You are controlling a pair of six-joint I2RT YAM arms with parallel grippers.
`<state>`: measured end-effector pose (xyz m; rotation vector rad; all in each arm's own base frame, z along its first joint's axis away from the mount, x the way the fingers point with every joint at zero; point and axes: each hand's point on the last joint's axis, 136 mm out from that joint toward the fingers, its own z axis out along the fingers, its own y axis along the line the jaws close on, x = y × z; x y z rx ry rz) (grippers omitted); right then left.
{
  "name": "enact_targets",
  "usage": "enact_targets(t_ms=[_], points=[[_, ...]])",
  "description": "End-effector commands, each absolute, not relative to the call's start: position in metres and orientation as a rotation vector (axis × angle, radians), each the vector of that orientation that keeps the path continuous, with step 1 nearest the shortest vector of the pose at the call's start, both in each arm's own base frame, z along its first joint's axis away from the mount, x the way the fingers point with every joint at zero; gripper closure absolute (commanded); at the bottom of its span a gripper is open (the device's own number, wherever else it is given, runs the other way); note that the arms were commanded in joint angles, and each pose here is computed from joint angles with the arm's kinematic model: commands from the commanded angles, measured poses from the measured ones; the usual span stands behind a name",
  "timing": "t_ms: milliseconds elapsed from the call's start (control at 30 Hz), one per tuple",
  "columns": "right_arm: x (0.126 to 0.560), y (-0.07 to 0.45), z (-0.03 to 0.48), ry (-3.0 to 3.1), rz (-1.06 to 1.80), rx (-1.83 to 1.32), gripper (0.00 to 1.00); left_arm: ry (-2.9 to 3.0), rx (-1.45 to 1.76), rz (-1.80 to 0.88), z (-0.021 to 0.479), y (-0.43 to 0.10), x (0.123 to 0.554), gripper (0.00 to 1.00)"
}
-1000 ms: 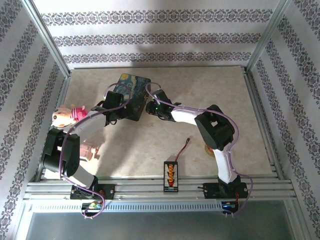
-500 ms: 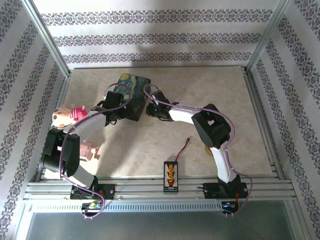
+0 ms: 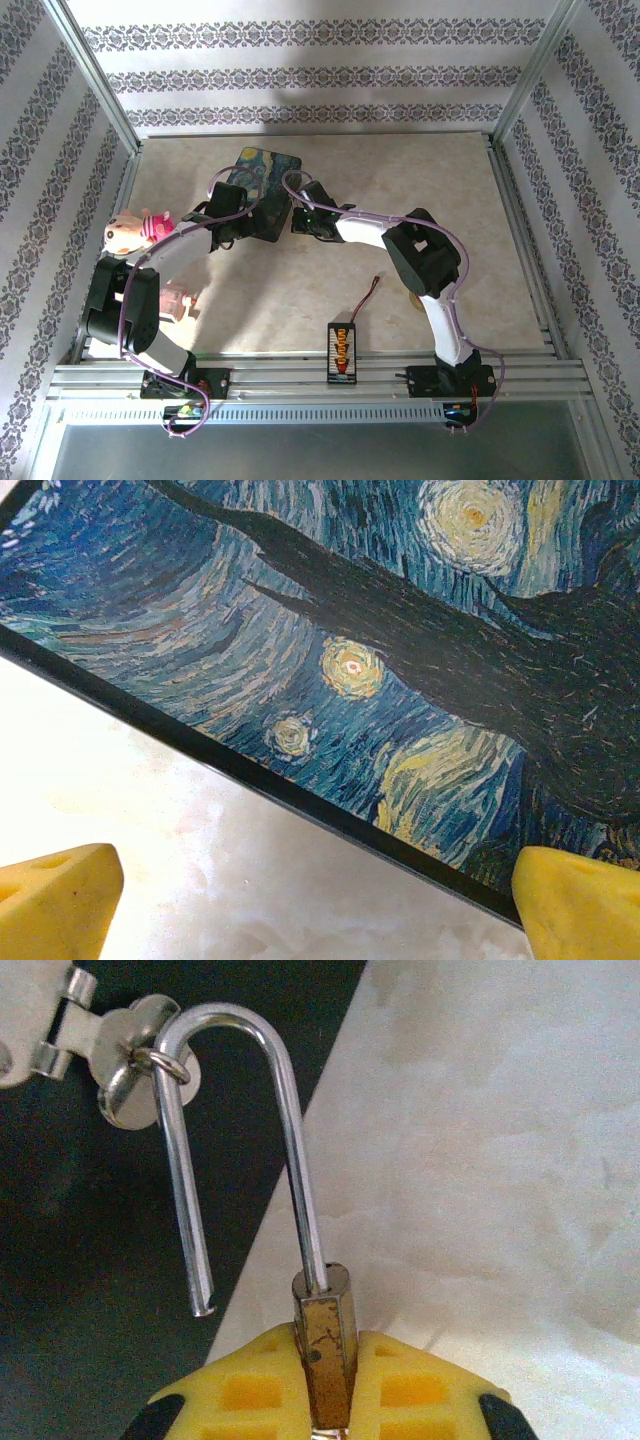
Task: Unlock a padlock with a key
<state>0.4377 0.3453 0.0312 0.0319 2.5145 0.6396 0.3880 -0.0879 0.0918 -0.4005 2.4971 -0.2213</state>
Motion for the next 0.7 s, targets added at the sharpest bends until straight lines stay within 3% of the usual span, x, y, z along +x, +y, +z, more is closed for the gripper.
enact_targets(t_ms=[0, 667], points=[[0.444, 0.33, 0.043, 2.475, 0.587, 0.097, 1.0, 2.636, -0.41, -0.11, 0.064, -0.072, 0.357, 0.01], [0.45, 0.356, 0.057, 2.338, 0.988, 0.394, 1.0, 2.64, -0.41, -0.124, 0.059, -0.073, 0.353, 0.01]])
